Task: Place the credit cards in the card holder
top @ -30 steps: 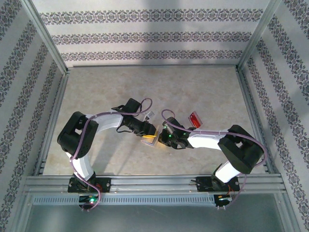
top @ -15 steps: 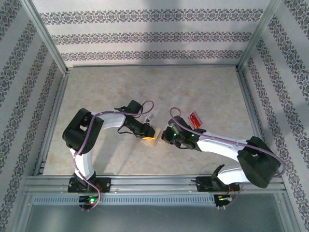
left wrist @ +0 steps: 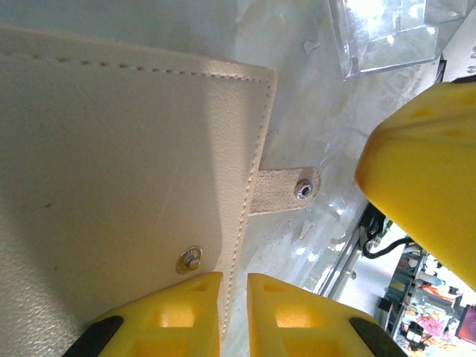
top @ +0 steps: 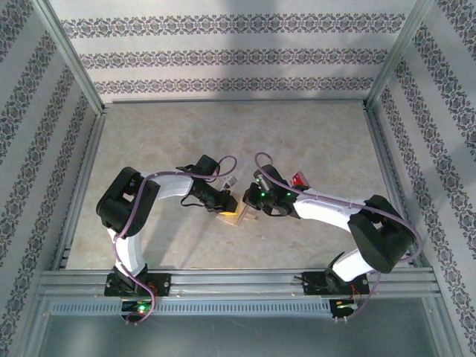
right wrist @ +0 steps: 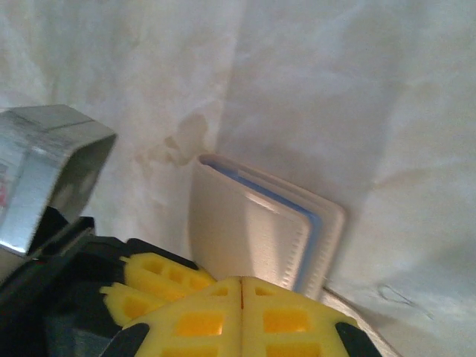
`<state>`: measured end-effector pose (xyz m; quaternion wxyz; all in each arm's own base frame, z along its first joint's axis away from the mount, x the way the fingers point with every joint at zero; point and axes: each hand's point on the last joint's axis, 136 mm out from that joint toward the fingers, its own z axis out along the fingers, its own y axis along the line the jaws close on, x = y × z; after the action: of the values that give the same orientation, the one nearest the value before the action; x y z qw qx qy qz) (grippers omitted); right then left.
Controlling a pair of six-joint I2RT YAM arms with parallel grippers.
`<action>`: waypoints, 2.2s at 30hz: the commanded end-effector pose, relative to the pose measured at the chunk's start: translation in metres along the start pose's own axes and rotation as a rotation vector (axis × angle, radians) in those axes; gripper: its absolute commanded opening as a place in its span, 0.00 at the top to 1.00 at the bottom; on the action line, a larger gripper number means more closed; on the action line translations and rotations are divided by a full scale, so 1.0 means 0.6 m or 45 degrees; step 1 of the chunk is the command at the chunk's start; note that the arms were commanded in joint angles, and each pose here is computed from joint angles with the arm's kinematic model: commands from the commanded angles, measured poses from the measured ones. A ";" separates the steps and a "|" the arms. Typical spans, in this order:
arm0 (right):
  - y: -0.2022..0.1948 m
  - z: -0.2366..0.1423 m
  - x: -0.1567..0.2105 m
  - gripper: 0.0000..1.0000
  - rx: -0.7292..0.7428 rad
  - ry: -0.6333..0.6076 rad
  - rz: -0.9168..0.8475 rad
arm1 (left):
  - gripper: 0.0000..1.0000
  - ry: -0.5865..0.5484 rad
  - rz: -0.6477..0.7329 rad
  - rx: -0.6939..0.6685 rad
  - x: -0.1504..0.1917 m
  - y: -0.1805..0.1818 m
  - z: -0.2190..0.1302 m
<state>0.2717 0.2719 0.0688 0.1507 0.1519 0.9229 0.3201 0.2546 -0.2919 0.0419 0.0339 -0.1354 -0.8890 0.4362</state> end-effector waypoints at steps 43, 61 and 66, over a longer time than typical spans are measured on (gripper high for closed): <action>-0.006 0.007 0.006 0.98 0.016 0.056 -0.039 | 0.86 0.023 0.024 -0.069 0.003 0.008 -0.001; -0.048 0.053 0.053 1.00 0.066 0.138 0.003 | 0.87 0.042 -0.014 0.000 0.005 -0.010 0.010; -0.073 0.064 0.058 1.00 0.105 0.160 0.017 | 0.88 0.054 -0.012 0.007 0.007 -0.013 0.013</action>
<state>0.2530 0.2843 0.0282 0.0992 0.1317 0.9340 0.3169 0.2542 -0.2920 0.0419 0.0416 -0.1320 -0.8957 0.4227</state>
